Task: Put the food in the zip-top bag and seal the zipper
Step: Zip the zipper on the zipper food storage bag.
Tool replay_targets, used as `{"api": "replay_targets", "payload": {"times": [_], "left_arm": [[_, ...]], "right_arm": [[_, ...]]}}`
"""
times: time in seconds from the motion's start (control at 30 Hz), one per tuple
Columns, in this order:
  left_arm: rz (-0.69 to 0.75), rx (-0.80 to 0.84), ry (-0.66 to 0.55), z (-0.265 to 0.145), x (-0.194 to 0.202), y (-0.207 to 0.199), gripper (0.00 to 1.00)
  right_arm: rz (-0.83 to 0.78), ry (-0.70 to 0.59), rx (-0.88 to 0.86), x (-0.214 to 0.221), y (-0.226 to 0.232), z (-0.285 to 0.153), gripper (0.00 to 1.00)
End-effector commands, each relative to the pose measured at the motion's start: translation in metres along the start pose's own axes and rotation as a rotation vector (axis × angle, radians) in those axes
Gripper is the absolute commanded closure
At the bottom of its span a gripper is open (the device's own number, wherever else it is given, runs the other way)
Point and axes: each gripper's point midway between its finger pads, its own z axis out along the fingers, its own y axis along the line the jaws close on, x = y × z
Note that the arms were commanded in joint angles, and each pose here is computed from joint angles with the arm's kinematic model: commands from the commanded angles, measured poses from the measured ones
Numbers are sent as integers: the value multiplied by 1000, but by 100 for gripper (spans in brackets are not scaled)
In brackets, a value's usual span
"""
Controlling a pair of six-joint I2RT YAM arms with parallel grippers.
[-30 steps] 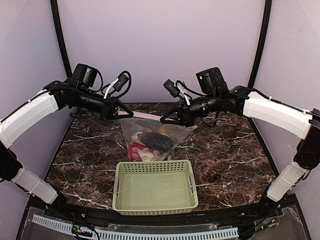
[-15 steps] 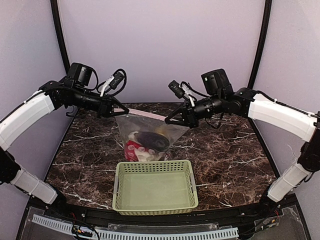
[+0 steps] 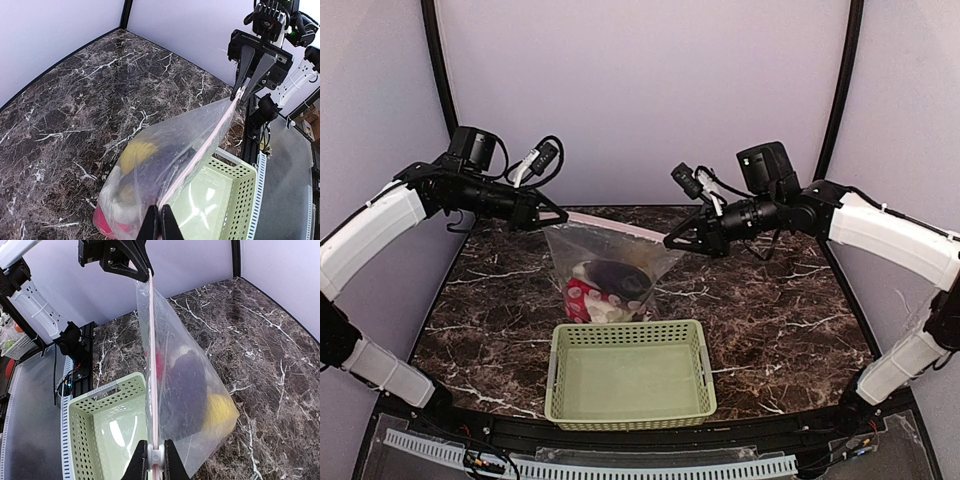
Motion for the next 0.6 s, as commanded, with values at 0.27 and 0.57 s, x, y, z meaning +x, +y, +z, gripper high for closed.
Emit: {"api": "replay_targets", "payload": {"times": [0.27,0.57], "left_arm": [[-22,-168,-43,-30,-3,30,99],[-18,-1,-59,-24,-1,5,96]], "right_arm": [[71,73,78,28,-9,-25,98],[68,54,44,21,-4,-25,78]]}}
